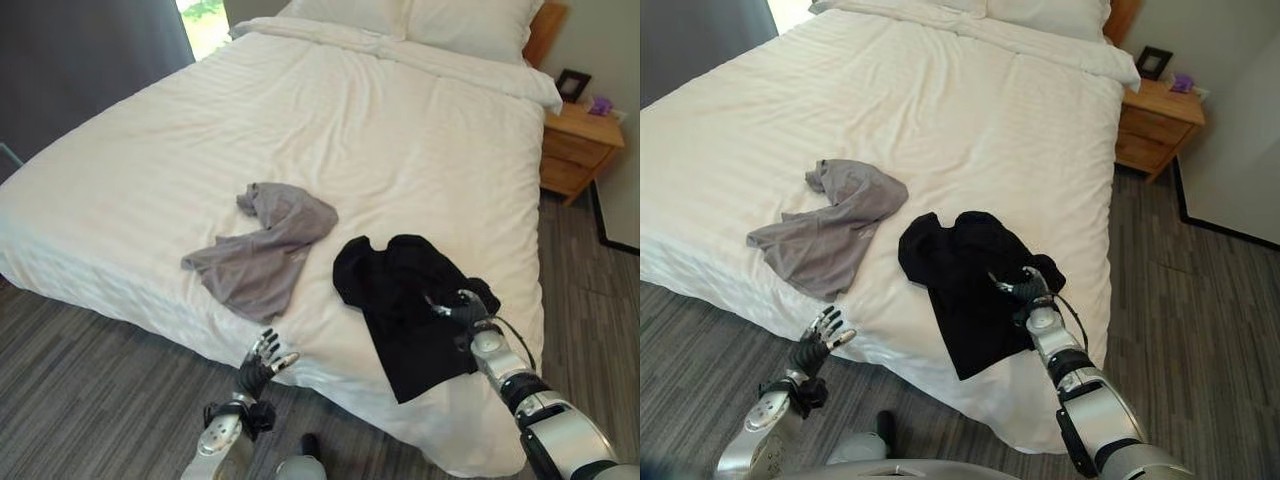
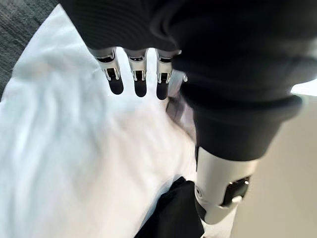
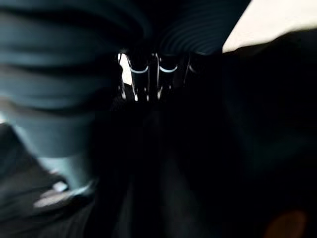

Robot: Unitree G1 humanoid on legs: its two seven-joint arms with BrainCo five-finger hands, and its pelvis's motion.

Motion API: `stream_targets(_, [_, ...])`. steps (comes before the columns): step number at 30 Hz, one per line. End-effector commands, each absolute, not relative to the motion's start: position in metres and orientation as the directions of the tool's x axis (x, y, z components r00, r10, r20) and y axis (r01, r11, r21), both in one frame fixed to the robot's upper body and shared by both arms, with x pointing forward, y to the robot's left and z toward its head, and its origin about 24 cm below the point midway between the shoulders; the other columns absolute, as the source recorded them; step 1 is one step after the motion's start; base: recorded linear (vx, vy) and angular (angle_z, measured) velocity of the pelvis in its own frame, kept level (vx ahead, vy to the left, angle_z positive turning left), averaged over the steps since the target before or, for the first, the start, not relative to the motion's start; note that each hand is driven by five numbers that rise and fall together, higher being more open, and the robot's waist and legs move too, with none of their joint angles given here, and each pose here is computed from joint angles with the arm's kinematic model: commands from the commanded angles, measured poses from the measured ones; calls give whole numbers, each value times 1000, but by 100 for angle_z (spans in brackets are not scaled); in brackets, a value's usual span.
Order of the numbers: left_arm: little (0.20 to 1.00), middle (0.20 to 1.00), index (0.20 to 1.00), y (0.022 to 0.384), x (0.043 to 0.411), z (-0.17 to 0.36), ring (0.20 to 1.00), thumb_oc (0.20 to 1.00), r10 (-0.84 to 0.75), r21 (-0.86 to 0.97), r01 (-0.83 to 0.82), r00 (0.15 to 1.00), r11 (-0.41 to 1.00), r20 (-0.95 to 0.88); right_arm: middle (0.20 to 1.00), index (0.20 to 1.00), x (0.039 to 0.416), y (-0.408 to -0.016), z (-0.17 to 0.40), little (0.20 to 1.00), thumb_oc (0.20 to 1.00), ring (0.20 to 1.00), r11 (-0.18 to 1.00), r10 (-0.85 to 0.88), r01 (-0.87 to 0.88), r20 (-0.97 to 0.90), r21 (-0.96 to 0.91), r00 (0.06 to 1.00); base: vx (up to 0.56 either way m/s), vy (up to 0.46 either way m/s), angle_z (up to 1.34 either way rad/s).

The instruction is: Pick up bed clothes into laundry basket.

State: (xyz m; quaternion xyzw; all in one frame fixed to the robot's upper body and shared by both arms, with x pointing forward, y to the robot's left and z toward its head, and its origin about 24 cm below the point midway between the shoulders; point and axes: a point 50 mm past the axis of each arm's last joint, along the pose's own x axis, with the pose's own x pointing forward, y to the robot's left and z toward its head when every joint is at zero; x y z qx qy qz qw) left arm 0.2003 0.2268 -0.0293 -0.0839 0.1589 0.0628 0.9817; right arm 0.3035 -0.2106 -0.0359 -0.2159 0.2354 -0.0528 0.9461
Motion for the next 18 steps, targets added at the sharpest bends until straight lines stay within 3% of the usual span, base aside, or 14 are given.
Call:
stream_targets(1, [1000,1000,1000,255,251,53,1000,1000,186,78,-191,980,978,69,200,200,273,-243,-48,200,200,200,919,-231,39,-458,-392,858,69,45,2])
stream_targets(5, [1000,1000,1000,285,288,124,1000,1000,250,336,-358,912,871,325,200,200,270,-289,2,200,200,200,887,-307,190,-232,-420,923,12,58,-8])
stream_targets(7, [1000,1000,1000,300,301,148,1000,1000,283,514,-473,869,716,405,200,200,260,-317,37,200,200,200,821,-373,294,-70,-490,925,47,114,-37])
stream_targets(10, [1000,1000,1000,317,318,158,1000,1000,340,685,-557,830,469,442,200,200,241,-356,69,200,200,200,714,-510,480,90,-509,855,63,109,-46])
stream_targets(14, [1000,1000,1000,349,323,139,1000,1000,445,856,-465,831,225,334,200,200,213,-398,102,200,200,200,552,-621,620,221,-557,752,44,91,-42])
stream_targets(15, [1000,1000,1000,348,325,139,1000,1000,441,856,-465,832,227,335,200,200,212,-399,102,200,200,200,550,-624,623,222,-556,749,43,101,-53])
stream_targets(18, [1000,1000,1000,381,312,116,1000,1000,531,974,-225,827,16,183,200,200,192,-427,111,200,200,200,424,-687,647,241,-633,686,35,108,-38])
